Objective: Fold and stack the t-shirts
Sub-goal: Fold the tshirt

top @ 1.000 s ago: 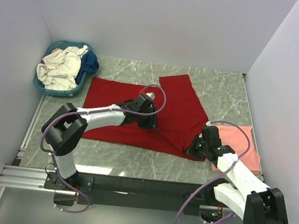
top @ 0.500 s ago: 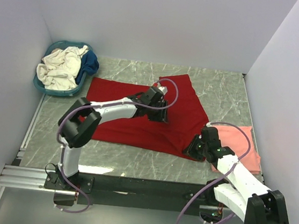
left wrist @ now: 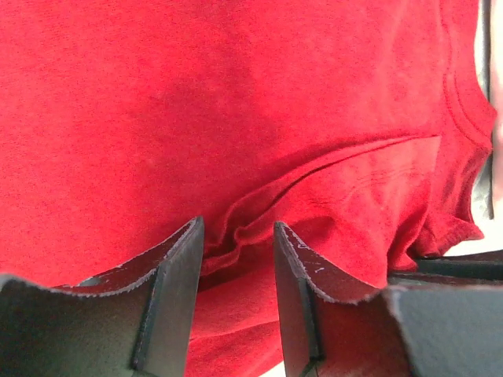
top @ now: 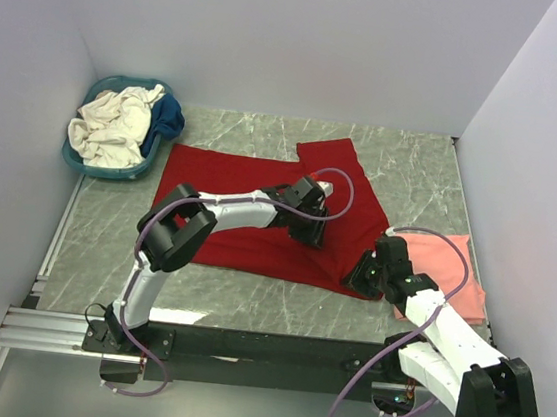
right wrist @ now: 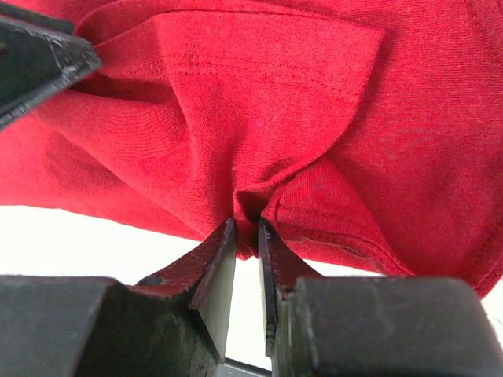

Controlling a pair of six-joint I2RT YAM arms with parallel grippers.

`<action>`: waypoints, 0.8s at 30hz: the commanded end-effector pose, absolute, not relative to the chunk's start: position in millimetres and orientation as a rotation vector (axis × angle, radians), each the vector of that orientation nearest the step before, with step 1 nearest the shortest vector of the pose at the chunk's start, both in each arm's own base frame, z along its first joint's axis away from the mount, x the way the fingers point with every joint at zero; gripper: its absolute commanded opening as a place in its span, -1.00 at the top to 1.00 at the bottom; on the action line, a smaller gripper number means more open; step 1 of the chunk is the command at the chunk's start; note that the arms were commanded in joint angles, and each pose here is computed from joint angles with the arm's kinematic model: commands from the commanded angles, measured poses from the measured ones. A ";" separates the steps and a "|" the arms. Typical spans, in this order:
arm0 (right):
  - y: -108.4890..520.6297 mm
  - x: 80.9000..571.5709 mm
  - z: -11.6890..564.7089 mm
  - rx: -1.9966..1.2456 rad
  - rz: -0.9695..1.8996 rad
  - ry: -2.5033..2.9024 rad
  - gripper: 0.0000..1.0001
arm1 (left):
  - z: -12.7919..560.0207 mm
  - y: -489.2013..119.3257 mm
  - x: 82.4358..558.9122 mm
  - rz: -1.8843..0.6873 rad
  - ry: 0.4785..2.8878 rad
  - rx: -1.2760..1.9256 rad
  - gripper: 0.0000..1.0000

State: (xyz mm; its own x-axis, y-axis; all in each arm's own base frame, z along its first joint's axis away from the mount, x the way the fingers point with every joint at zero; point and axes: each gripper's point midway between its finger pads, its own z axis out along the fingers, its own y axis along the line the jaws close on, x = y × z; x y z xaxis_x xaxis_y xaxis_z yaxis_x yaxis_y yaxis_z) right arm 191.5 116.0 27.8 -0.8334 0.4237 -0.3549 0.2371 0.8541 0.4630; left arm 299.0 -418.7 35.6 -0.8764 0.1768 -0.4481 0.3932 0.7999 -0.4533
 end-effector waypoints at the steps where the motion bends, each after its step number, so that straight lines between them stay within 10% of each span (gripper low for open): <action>1: 117.8 202.8 39.7 0.483 0.565 2.530 0.50 | 50.5 -434.2 302.6 -0.815 2.552 0.493 0.09; 18: 118.5 209.0 51.0 0.466 0.566 2.506 0.51 | 31.3 -434.2 305.0 -0.728 2.581 0.499 0.40; 24: 117.1 212.7 57.0 0.464 0.556 2.488 0.51 | 36.9 -435.8 308.6 -0.724 2.564 0.498 0.82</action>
